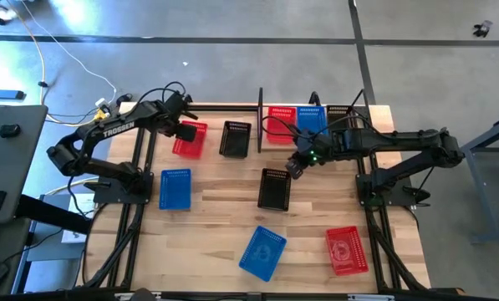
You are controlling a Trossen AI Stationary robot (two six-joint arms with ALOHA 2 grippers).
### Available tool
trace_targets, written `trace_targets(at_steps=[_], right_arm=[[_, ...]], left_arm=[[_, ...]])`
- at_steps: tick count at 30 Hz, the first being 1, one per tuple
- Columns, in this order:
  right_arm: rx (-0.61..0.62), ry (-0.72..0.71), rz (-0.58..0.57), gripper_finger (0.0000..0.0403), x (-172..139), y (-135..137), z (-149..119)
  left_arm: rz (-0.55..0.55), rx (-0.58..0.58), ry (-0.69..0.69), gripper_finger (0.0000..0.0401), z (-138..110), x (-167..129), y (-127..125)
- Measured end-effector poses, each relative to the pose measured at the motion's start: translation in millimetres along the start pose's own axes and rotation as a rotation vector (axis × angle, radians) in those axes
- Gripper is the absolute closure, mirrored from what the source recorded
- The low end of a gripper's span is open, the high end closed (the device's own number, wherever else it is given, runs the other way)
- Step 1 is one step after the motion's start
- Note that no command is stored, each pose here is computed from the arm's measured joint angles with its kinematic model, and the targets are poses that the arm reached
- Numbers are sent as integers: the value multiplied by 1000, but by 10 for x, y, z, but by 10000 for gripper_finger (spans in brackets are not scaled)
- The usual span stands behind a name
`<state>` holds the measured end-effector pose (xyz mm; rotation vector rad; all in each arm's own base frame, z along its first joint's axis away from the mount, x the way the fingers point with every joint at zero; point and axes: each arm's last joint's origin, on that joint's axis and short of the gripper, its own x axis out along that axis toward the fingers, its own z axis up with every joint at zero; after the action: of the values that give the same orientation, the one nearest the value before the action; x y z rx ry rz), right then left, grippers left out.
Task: Stack baskets on shelf by color
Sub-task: Stack the top red bin on the other red bin on the shelf
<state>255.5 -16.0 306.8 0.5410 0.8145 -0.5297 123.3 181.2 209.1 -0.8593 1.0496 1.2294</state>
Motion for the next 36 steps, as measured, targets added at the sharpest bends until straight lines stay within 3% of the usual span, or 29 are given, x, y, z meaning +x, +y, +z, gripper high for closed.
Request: trace_targets(at_steps=[12,23,27,33,36], right_arm=[[2,-8,6,320,1,7,8],[-26,-16,17,320,1,15,17],[-43,-33,32,320,1,29,34],[-39,-49,45,320,0,43,49],[-69,-51,46,320,-1,44,50]], left_arm=[[68,-20,71,270,48,279,-64],[66,-53,181,275,77,499,-75],[65,-53,183,307,75,499,-74],[57,-38,185,385,76,497,-76],[50,-40,179,395,75,469,-72]])
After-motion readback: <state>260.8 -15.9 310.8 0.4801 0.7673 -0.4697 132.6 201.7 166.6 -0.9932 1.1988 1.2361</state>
